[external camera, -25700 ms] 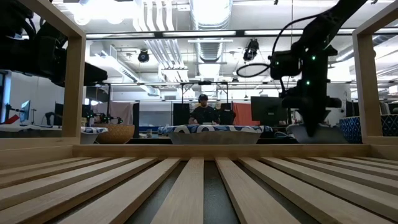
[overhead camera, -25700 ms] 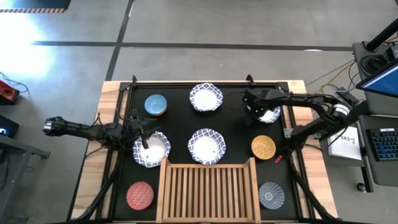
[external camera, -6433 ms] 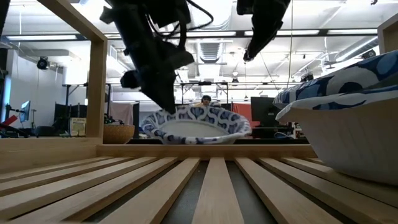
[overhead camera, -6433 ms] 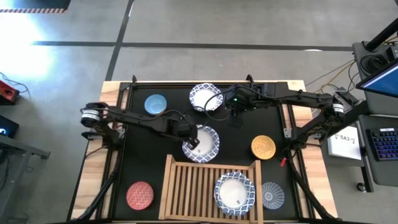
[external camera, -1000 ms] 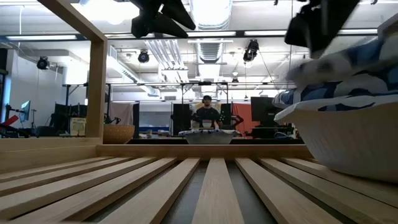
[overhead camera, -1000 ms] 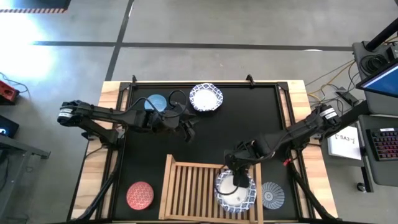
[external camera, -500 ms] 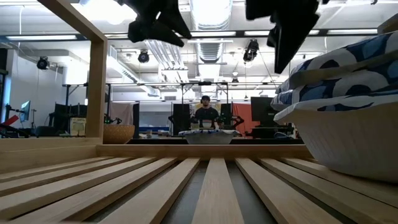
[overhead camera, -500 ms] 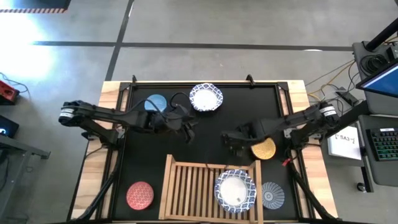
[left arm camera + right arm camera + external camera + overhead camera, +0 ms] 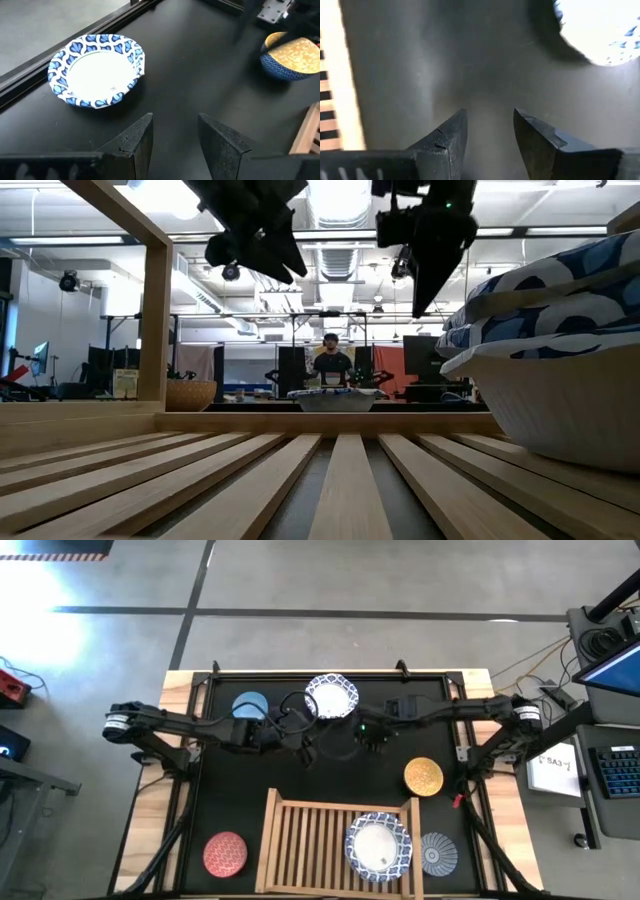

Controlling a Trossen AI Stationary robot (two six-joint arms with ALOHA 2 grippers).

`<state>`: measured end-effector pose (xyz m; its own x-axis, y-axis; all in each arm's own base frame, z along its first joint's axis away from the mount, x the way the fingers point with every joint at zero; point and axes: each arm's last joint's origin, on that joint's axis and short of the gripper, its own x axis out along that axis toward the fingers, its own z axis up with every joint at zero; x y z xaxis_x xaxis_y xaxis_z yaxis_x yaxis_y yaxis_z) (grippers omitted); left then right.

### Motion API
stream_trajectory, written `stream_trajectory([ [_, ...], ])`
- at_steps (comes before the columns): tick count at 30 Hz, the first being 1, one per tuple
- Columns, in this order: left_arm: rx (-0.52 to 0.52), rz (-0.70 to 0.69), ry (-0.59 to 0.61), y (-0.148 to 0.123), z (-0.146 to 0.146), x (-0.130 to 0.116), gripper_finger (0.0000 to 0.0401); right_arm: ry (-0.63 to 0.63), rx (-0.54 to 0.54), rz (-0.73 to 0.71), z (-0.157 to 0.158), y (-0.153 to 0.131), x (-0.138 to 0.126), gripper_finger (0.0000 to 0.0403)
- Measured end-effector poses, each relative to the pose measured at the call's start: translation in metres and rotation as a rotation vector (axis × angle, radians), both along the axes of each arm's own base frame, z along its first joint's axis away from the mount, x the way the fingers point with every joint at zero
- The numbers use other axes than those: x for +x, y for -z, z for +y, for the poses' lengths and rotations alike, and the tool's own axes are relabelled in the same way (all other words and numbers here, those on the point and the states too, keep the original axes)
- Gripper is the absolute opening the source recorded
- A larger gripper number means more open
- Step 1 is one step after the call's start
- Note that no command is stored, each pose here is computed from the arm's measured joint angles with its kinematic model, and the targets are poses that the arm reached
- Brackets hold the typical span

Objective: Place and stack bowls onto a shelf
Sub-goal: Stack the white patterned bowl on top of the white patterned bowl on the shelf

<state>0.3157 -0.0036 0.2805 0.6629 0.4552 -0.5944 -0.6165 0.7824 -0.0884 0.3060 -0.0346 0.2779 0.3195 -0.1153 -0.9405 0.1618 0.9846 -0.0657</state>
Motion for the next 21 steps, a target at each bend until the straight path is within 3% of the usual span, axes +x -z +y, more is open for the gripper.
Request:
stream_trajectory([
  [12, -0.001, -0.006, 0.010, -0.012, -0.023, -0.018, 0.0136, -0.009, -0.107, -0.265, -0.043, 0.013, 0.030, 0.0142],
  [21, 0.001, 0.011, -0.006, -0.012, -0.047, -0.032, 0.0136, -0.059, -0.164, -0.228, -0.071, 0.058, 0.057, 0.0139],
])
